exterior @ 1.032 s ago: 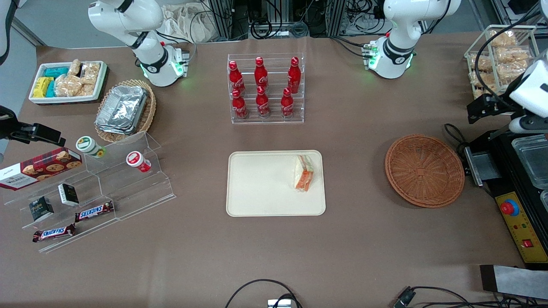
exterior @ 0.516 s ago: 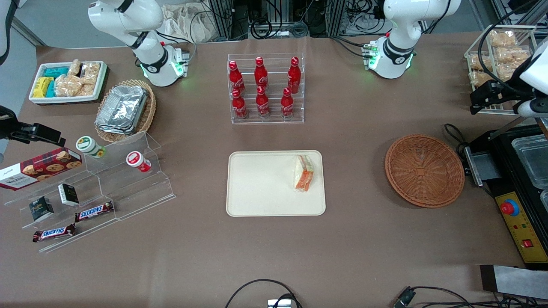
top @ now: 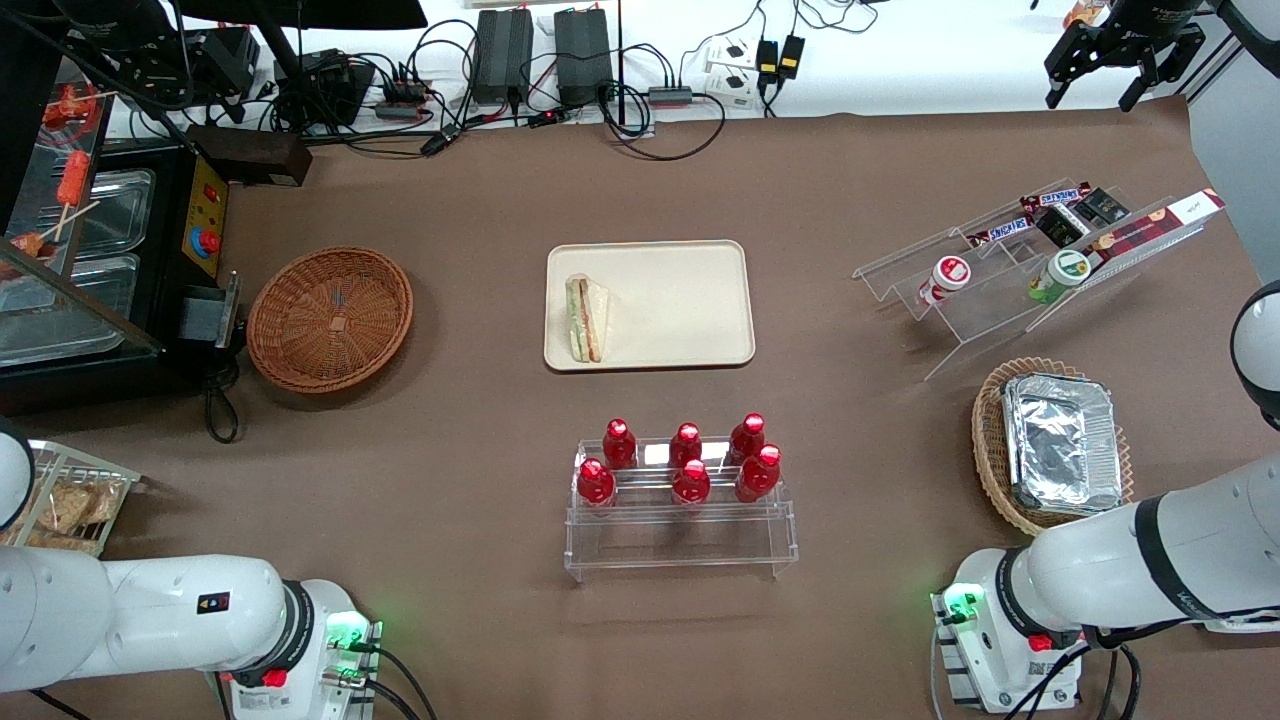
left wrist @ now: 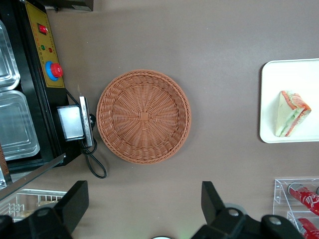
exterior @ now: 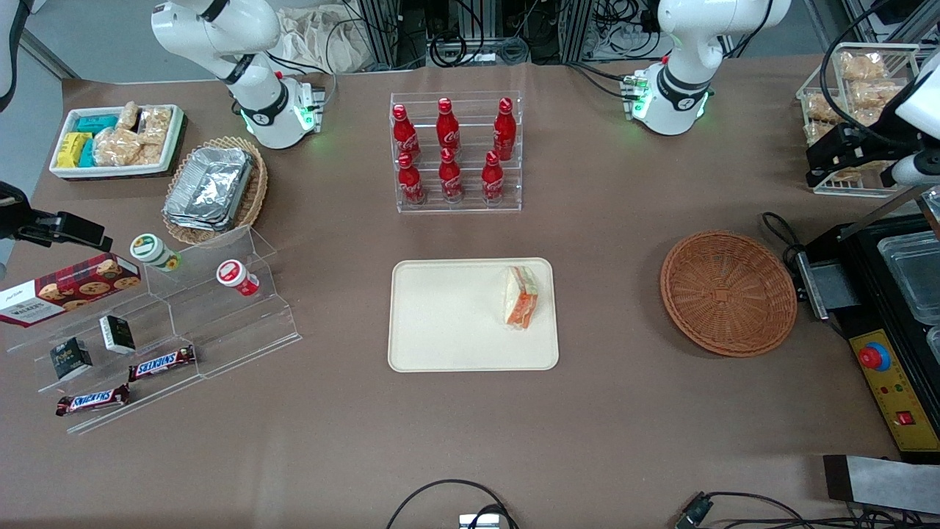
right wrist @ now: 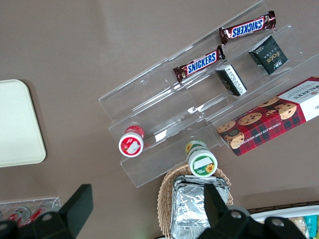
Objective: Place sandwich from basket to tray
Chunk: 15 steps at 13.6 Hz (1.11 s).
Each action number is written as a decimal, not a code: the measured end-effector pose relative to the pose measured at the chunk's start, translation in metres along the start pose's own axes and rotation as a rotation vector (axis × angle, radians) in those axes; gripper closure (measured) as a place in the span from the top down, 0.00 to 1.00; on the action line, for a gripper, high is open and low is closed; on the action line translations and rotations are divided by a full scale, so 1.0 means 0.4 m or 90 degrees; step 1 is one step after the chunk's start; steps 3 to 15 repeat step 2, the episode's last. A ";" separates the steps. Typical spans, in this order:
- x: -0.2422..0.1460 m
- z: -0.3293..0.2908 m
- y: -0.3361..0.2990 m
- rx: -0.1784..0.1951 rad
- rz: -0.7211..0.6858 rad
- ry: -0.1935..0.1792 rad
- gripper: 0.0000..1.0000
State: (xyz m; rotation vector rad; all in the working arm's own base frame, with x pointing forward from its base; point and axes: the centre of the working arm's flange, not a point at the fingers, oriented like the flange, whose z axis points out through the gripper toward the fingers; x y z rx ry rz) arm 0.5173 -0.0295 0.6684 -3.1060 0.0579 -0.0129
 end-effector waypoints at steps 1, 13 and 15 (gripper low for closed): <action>0.000 0.001 0.002 0.000 -0.001 -0.001 1.00; 0.000 0.002 0.003 0.000 -0.001 -0.002 1.00; 0.000 0.002 0.003 0.000 -0.001 -0.002 1.00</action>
